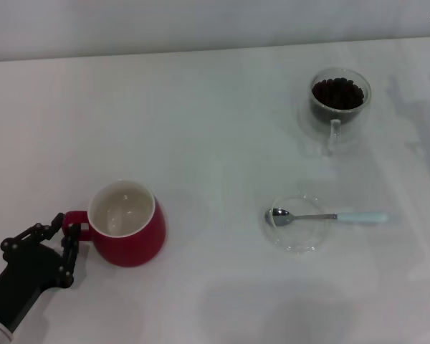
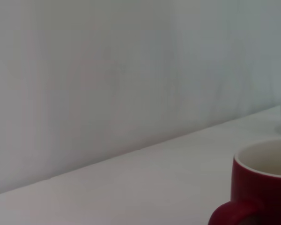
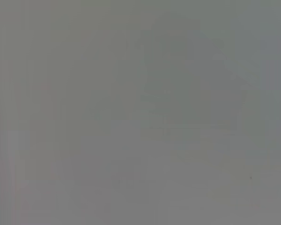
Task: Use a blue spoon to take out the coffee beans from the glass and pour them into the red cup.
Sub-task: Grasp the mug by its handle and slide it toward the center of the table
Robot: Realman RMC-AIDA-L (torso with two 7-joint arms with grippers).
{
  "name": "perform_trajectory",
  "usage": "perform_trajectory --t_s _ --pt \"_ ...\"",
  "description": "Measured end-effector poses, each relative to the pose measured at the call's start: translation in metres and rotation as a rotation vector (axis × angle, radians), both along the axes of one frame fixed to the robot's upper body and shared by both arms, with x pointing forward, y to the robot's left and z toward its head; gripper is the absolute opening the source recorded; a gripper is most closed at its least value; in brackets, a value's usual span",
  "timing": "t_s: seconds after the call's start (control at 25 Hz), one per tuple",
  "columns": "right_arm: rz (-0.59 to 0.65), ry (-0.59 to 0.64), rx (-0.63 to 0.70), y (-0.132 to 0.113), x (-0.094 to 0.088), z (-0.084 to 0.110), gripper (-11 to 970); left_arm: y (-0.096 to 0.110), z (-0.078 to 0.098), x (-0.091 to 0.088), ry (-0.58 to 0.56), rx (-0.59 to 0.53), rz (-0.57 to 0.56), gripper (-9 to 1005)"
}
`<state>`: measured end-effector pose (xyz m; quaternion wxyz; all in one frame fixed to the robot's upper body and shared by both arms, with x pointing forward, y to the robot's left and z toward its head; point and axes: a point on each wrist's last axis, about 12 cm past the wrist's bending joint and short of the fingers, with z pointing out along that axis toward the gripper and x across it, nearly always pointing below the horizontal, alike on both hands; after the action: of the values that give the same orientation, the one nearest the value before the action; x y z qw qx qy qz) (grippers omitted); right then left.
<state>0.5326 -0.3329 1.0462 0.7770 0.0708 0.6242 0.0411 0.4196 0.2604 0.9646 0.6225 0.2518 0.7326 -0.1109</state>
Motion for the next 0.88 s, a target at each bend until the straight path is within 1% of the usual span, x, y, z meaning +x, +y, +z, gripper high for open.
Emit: perform_trajectory --t_s 0.04,0.24,0.44,0.88 --pt "0.000 0.000 0.000 -0.0001 -0.0001 0.0000 873 0.0001 -0.0001 -0.0002 -0.001 0.002 0.000 353" --pt "0.002 0.000 0.000 -0.0001 -0.0002 -0.0001 873 -0.0016 -0.0002 -0.0018 -0.016 0.023 -0.004 217" --pt "0.003 0.000 -0.001 0.0000 -0.0003 0.0000 873 -0.0031 0.0000 -0.0020 -0.022 0.028 -0.009 125" --pt "-0.001 -0.004 -0.004 -0.0012 0.0002 0.0007 873 -0.0082 0.0020 0.0016 -0.036 0.025 -0.017 119"
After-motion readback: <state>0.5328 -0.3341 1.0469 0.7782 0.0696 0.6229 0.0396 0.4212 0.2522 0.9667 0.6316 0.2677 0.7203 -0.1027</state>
